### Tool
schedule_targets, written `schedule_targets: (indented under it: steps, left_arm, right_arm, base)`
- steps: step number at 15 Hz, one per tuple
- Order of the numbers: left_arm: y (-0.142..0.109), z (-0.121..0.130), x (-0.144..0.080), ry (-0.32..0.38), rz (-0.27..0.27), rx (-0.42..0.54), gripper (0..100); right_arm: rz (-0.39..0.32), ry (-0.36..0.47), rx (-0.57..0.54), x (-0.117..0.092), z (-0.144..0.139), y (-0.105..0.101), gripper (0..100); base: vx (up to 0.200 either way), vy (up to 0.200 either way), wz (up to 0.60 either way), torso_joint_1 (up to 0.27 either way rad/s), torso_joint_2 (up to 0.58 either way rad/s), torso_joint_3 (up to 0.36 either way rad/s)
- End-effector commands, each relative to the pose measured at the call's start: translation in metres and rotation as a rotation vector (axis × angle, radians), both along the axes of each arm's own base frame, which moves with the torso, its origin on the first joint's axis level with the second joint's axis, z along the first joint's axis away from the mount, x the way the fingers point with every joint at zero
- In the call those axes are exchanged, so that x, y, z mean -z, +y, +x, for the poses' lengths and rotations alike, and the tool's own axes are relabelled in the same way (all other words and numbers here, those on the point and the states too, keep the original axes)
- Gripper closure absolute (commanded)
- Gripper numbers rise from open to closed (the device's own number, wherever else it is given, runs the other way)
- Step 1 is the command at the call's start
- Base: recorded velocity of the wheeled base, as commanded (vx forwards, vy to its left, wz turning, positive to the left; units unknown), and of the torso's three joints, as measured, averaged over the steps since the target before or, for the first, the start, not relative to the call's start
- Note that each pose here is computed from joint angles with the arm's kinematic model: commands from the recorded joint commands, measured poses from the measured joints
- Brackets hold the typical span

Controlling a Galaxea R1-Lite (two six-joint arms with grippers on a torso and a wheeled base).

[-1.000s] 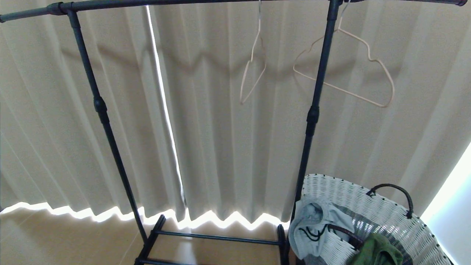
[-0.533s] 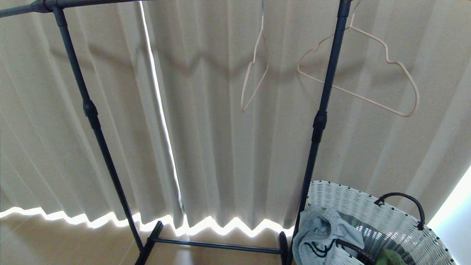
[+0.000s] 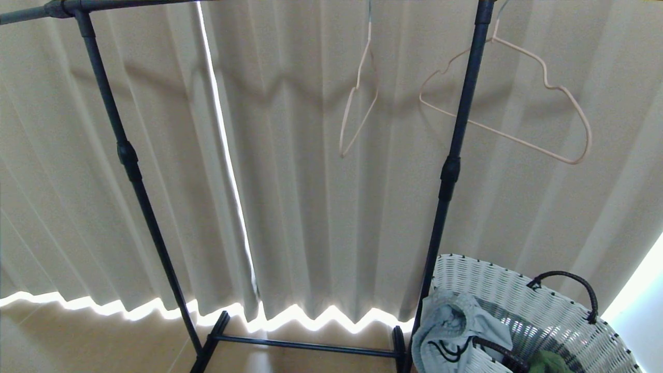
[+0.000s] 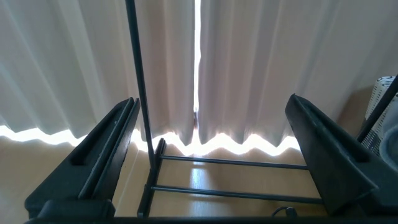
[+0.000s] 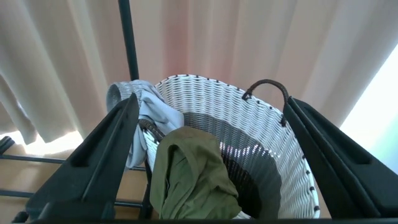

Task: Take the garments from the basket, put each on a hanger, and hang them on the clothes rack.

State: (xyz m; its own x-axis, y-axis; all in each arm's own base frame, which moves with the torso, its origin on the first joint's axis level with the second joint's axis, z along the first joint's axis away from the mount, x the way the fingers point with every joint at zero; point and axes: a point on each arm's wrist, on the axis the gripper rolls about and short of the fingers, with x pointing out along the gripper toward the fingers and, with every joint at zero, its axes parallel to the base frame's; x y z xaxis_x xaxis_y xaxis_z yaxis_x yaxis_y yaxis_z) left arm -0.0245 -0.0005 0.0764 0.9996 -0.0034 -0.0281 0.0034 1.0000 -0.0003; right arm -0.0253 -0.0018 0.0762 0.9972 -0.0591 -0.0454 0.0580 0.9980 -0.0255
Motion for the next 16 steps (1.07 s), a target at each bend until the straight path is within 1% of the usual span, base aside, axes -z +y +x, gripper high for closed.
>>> schedule_targets:
  steps: [1, 2, 3, 4, 5, 6, 7, 8, 9, 10, 11, 12, 14, 15, 16]
  left_arm:
    - [0.0, 0.0, 0.0, 0.0, 0.0, 0.0, 0]
    - [0.0, 0.0, 0.0, 0.0, 0.0, 0.0, 0]
    - [0.0, 0.0, 0.0, 0.0, 0.0, 0.0, 0]
    - [0.0, 0.0, 0.0, 0.0, 0.0, 0.0, 0]
    - [0.0, 0.0, 0.0, 0.0, 0.0, 0.0, 0]
    - [0.0, 0.0, 0.0, 0.0, 0.0, 0.0, 0]
    - [0.0, 0.0, 0.0, 0.0, -0.001, -0.002, 0]
    - [0.0, 0.0, 0.0, 0.0, -0.003, -0.002, 0]
    - [0.0, 0.0, 0.0, 0.0, -0.003, -0.002, 0]
    - [0.0, 0.0, 0.0, 0.0, -0.003, -0.002, 0]
    - [0.0, 0.0, 0.0, 0.0, -0.003, -0.002, 0]
    - [0.0, 0.0, 0.0, 0.0, -0.003, -0.002, 0]
    - [0.0, 0.0, 0.0, 0.0, -0.001, -0.002, 0]
    - [0.0, 0.0, 0.0, 0.0, 0.0, -0.002, 0]
    - [0.0, 0.0, 0.0, 0.0, -0.001, -0.002, 0]
  right_arm:
    - [-0.049, -0.013, -0.029, -0.004, -0.001, 0.001, 0]
    - [-0.113, -0.018, -0.071, -0.012, -0.003, 0.001, 0]
    - [-0.173, 0.036, -0.114, -0.034, 0.001, 0.001, 0]
    - [-0.186, 0.068, -0.135, -0.043, 0.005, 0.001, 0]
    - [-0.256, 0.189, -0.169, -0.065, 0.027, 0.002, 0]
    - [-0.288, 0.29, -0.172, -0.072, 0.045, 0.003, 0]
    - [-0.314, 0.374, -0.167, -0.073, 0.059, 0.004, 0]
    - [-0.364, 0.478, -0.168, -0.07, 0.075, 0.004, 0]
    - [-0.459, 0.63, -0.184, -0.061, 0.097, 0.005, 0]
    - [-0.507, 0.736, -0.205, -0.051, 0.109, 0.005, 0]
    - [-0.547, 0.824, -0.242, -0.042, 0.119, 0.006, 0]
    - [-0.565, 0.877, -0.265, -0.037, 0.126, 0.007, 0]
    - [-0.584, 0.938, -0.291, -0.026, 0.143, 0.008, 0]
    - [-0.582, 0.986, -0.294, -0.014, 0.155, 0.008, 0]
    - [-0.575, 1.026, -0.287, -0.009, 0.16, 0.005, 0]
  base:
    - [0.0, 0.0, 0.0, 0.0, 0.0, 0.0]
    - [0.0, 0.0, 0.0, 0.0, 0.0, 0.0]
    - [0.0, 0.0, 0.0, 0.0, 0.0, 0.0]
    - [0.0, 0.0, 0.0, 0.0, 0.0, 0.0]
    - [0.0, 0.0, 0.0, 0.0, 0.0, 0.0]
    - [0.0, 0.0, 0.0, 0.0, 0.0, 0.0]
    - [0.0, 0.0, 0.0, 0.0, 0.0, 0.0]
    - [0.0, 0.0, 0.0, 0.0, 0.0, 0.0]
    - [0.0, 0.0, 0.0, 0.0, 0.0, 0.0]
    - [0.0, 0.0, 0.0, 0.0, 0.0, 0.0]
    - [0.0, 0.0, 0.0, 0.0, 0.0, 0.0]
    - [0.0, 0.0, 0.0, 0.0, 0.0, 0.0]
    - [0.0, 0.0, 0.0, 0.0, 0.0, 0.0]
    - [0.0, 0.0, 0.0, 0.0, 0.0, 0.0]
    - [0.0, 0.0, 0.0, 0.0, 0.0, 0.0]
